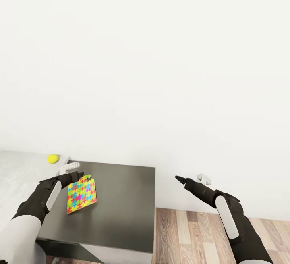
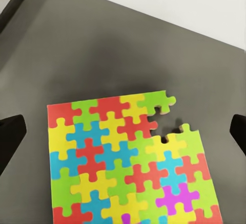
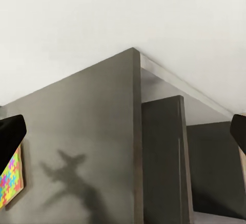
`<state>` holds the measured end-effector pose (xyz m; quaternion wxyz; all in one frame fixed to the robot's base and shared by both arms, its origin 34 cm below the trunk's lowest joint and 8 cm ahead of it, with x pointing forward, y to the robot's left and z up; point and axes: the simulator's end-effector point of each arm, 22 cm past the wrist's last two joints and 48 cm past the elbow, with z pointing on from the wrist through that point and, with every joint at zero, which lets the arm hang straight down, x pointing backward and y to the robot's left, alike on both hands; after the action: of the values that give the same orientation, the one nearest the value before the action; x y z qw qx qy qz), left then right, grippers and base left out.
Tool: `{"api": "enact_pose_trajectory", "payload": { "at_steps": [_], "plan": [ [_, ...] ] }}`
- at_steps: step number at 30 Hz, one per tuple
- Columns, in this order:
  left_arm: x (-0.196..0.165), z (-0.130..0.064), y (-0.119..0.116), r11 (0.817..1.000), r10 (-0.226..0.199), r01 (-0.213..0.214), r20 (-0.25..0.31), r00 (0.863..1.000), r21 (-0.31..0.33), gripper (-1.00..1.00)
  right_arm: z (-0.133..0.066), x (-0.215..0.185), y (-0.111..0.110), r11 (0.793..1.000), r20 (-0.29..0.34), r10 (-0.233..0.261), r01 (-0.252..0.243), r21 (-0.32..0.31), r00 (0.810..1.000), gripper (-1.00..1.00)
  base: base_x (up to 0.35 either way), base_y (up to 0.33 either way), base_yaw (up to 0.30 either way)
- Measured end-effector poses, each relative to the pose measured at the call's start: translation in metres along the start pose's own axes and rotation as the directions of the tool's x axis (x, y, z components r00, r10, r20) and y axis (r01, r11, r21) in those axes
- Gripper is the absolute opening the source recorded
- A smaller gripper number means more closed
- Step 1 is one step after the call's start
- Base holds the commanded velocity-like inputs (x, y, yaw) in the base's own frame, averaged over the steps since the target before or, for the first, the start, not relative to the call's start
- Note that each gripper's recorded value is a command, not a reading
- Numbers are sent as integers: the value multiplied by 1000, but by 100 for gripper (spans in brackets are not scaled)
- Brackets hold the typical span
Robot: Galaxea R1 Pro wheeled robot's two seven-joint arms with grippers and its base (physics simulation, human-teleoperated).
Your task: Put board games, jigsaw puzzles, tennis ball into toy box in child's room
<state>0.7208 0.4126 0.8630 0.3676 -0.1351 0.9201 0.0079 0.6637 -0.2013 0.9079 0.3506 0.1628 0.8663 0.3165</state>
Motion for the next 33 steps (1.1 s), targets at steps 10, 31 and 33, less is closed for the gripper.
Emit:
{"api": "enact_pose_trajectory", "payload": {
  "at_steps": [10, 31, 33],
  "plan": [
    [9, 5, 3, 1000, 5, -5, -20, 1000, -5, 100, 4, 6, -6, 1000, -13, 7, -7, 9, 1000, 100, 0, 0, 0],
    [26, 13, -10, 993, 0, 9, -69, 998, 121, 100, 12, 19, -19, 999, -39, 20, -19, 27, 999, 100, 0, 0, 0],
    [28, 14, -10, 993, 0, 9, -72, 997, 122, 100, 13, 20, -20, 999, -42, 22, -20, 29, 999, 100, 0, 0, 0]
  ]
}}
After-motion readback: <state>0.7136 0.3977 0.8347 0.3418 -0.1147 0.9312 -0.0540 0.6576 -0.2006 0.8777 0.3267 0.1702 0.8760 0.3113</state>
